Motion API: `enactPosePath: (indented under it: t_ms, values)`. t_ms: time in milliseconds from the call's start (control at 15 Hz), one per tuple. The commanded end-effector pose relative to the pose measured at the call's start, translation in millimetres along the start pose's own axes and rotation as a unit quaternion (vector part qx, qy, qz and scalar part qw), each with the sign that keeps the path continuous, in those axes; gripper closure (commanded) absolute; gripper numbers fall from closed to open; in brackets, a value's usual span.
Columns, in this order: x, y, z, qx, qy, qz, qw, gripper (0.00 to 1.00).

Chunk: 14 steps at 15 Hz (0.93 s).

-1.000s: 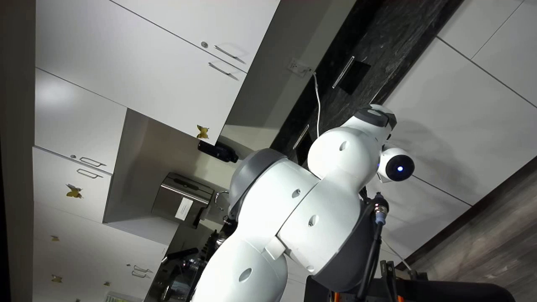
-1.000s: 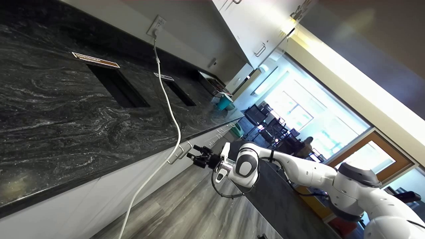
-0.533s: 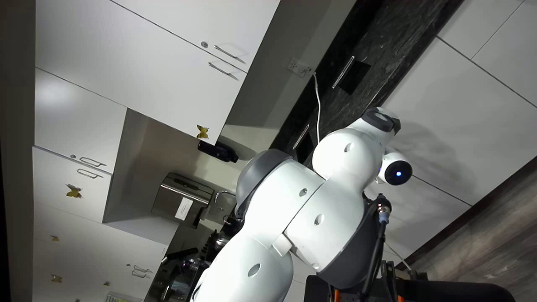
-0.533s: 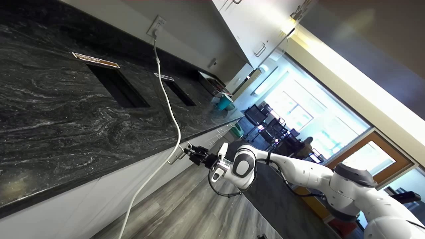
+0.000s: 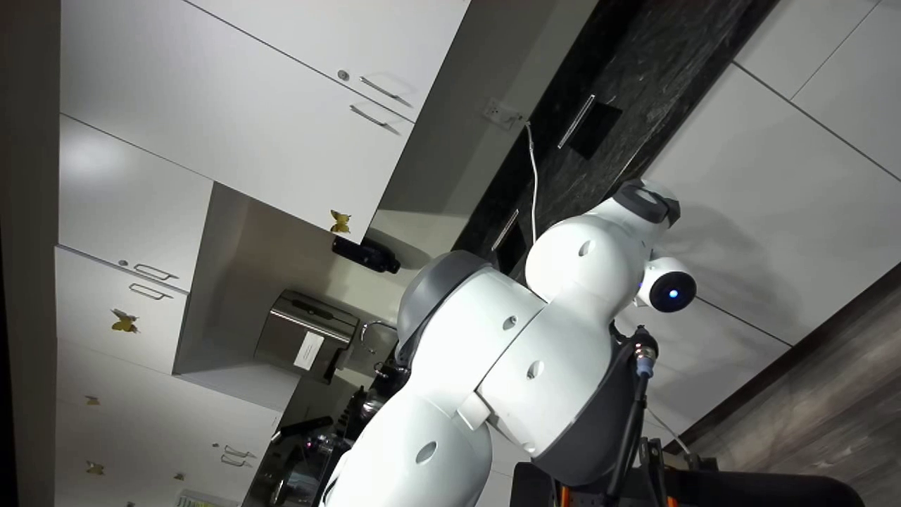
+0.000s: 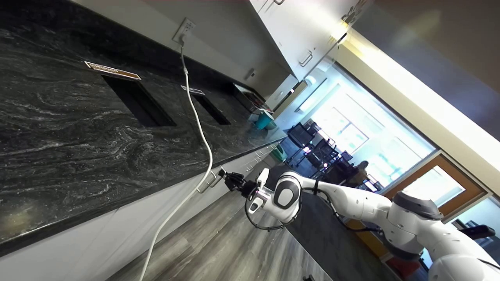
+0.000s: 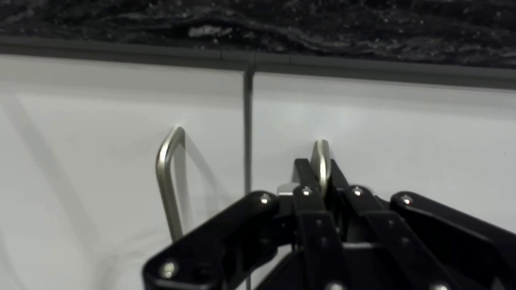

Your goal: Open the lower cabinet door

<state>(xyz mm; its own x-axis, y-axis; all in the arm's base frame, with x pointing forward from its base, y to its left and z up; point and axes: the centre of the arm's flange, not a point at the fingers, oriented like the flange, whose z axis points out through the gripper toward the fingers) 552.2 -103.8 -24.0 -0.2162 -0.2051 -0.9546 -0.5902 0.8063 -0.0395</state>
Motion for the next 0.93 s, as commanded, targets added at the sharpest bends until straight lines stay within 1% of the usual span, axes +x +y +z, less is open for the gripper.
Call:
enactPosePath:
  t_ms: [0,133,333,533,667,867]
  values:
    - [-2.9,9.1,-12.2,-0.039,-0.004,-0.010,0.9992,0.97]
    - [1.2,5.3,-23.8,-0.082,-0.007,-0.023,0.9963,0.97]
    - [18.4,-11.6,-51.9,-0.118,-0.036,-0.020,0.9921,0.97]
    - [30.9,-32.4,-82.3,-0.166,-0.049,-0.024,0.9845,0.97]
    - [35.7,-43.6,-100.1,-0.197,-0.049,-0.028,0.9787,0.97]
    - [40.1,-58.8,-117.9,-0.238,-0.035,-0.033,0.9700,0.97]
